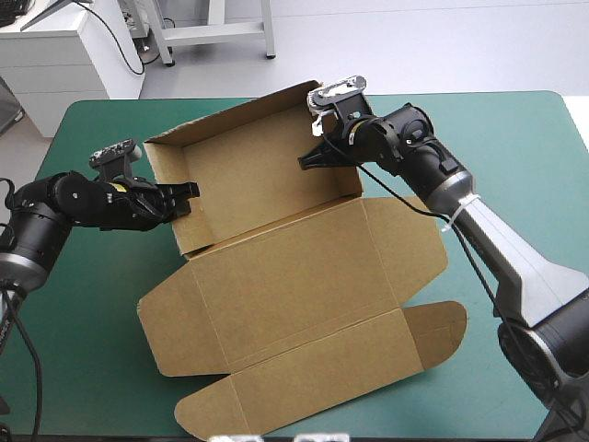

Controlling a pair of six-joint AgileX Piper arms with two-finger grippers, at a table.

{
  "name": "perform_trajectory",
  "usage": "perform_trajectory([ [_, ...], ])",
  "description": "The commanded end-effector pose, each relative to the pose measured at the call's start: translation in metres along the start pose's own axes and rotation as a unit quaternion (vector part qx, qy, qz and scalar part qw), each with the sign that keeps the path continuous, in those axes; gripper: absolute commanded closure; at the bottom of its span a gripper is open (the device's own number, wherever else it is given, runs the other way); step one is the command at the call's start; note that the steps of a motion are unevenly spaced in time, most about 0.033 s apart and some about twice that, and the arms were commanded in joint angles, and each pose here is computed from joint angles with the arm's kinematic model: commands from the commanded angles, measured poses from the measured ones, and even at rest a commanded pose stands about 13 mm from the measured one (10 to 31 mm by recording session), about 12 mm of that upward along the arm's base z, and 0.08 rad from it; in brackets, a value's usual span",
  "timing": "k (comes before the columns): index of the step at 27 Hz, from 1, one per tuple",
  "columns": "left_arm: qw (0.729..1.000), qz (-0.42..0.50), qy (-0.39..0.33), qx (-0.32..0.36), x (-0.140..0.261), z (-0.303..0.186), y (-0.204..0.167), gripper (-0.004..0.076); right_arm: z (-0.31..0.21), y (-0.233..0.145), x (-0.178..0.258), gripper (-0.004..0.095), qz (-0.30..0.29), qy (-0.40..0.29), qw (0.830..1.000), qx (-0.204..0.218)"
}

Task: Fold the box

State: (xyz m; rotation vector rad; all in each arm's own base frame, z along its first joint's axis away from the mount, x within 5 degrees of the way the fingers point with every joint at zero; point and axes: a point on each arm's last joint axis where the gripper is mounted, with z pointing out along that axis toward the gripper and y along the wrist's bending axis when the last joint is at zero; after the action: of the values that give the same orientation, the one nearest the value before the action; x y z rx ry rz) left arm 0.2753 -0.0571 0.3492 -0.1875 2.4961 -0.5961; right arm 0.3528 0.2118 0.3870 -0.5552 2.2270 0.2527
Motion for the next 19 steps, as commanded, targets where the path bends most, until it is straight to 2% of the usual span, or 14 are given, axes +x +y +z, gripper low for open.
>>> perform_trajectory([
  [1,0.997,-0.009,-0.064,0.045,-0.013,-0.01,-0.014,0.0731,-0.04,0.013,-0.02,0.0908,0.026,-0.074,0.996,-0.051],
  [7,0.995,0.018,-0.084,0.047,-0.018,-0.011,-0.016,0.0731,-0.043,0.007,-0.016,0.091,0.005,-0.049,0.999,-0.023],
  [12,0.99,0.059,-0.117,0.057,-0.034,-0.028,-0.028,0.0731,-0.05,-0.005,-0.008,0.091,-0.009,-0.006,0.999,0.039],
  [13,0.987,0.075,-0.127,0.056,-0.045,-0.037,-0.035,0.0731,-0.052,-0.009,-0.004,0.091,-0.014,0.018,0.998,0.064],
  [19,0.99,0.118,-0.066,0.033,-0.076,-0.031,-0.046,0.0731,-0.054,-0.017,0.006,0.091,-0.004,0.072,0.992,0.101],
])
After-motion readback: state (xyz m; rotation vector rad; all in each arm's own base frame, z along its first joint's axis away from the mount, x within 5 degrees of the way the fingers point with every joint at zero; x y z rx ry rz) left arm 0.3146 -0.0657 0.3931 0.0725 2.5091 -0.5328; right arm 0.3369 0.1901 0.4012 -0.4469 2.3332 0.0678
